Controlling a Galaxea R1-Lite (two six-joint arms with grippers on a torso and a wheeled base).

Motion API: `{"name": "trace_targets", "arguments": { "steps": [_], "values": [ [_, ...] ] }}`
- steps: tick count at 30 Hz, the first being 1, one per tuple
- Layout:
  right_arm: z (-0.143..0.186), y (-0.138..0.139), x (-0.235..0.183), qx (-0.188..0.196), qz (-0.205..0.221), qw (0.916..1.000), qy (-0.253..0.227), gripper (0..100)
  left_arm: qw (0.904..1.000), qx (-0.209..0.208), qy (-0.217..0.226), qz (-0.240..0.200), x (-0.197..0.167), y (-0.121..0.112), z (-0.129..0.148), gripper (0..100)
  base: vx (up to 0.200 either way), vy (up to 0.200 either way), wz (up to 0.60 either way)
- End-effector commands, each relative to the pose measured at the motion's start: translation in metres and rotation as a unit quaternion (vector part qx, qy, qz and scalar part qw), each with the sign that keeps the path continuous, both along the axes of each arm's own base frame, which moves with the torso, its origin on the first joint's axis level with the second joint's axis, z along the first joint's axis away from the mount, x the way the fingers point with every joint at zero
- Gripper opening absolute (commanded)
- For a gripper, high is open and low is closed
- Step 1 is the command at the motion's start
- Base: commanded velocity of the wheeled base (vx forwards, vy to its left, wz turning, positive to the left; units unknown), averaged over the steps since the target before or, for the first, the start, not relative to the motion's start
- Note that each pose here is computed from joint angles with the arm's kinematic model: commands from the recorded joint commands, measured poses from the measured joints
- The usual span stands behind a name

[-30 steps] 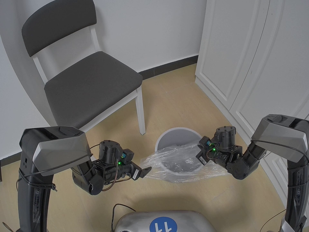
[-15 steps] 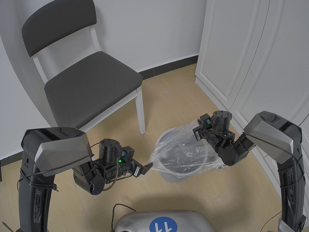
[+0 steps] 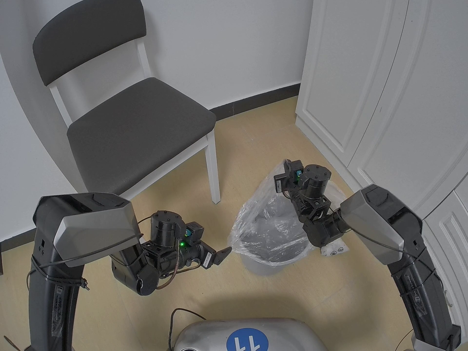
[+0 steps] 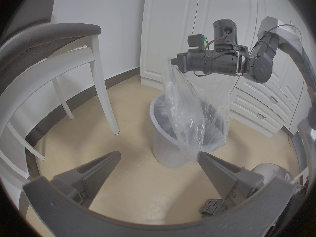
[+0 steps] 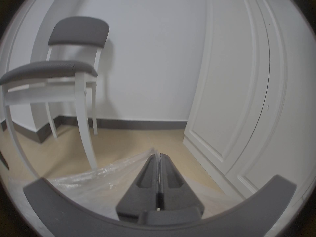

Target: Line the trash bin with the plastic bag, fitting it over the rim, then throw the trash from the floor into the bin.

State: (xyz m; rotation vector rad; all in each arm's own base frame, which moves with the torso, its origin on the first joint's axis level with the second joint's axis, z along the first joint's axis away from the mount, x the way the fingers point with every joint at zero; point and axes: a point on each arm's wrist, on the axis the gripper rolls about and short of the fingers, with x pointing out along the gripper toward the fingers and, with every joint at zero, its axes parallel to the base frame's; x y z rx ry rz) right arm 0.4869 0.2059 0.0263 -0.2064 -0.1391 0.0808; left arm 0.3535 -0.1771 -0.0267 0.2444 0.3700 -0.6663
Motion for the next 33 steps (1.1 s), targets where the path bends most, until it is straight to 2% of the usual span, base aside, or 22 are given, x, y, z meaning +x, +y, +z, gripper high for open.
{"name": "trace_targets", "arguments": {
  "steps": [1,14,15,20,25,28,31,33],
  "values": [
    [-0.029,0.022,0.01,0.033,0.015,0.9989,-0.029,0,1.0,0.0,0.0,0.0,0.0,0.0,0.0,100,0.0,0.0,0.0],
    [-0.02,0.032,0.005,0.046,0.027,0.9981,-0.033,0,1.0,0.0,0.0,0.0,-0.001,0.001,0.001,100,0.0,0.0,0.0],
    [-0.02,0.031,0.004,0.044,0.027,0.9982,-0.029,100,1.0,0.0,-0.001,0.0,-0.001,0.001,0.002,100,0.0,0.0,0.0],
    [-0.012,0.026,-0.007,0.032,0.027,0.9991,-0.006,100,1.0,-0.002,-0.004,0.0,-0.002,0.001,0.004,100,0.0,0.0,0.0],
    [0.018,0.005,-0.044,0.001,0.033,0.9975,0.062,100,0.9999,-0.007,-0.014,-0.003,-0.005,0.0,0.007,100,0.0,0.0,0.0],
    [0.032,-0.002,-0.053,-0.002,0.033,0.997,0.069,100,0.9998,-0.008,-0.017,-0.005,-0.006,-0.001,0.01,100,0.0,0.0,0.0],
    [0.045,-0.007,-0.057,0.007,0.026,0.9979,0.059,100,0.9998,-0.009,-0.017,-0.006,-0.008,-0.001,0.012,100,0.0,0.0,0.0],
    [0.069,-0.011,-0.063,0.055,0.009,0.9975,0.044,100,0.9994,-0.015,-0.029,-0.012,-0.013,-0.004,0.02,100,0.0,0.0,0.0]
  ]
}}
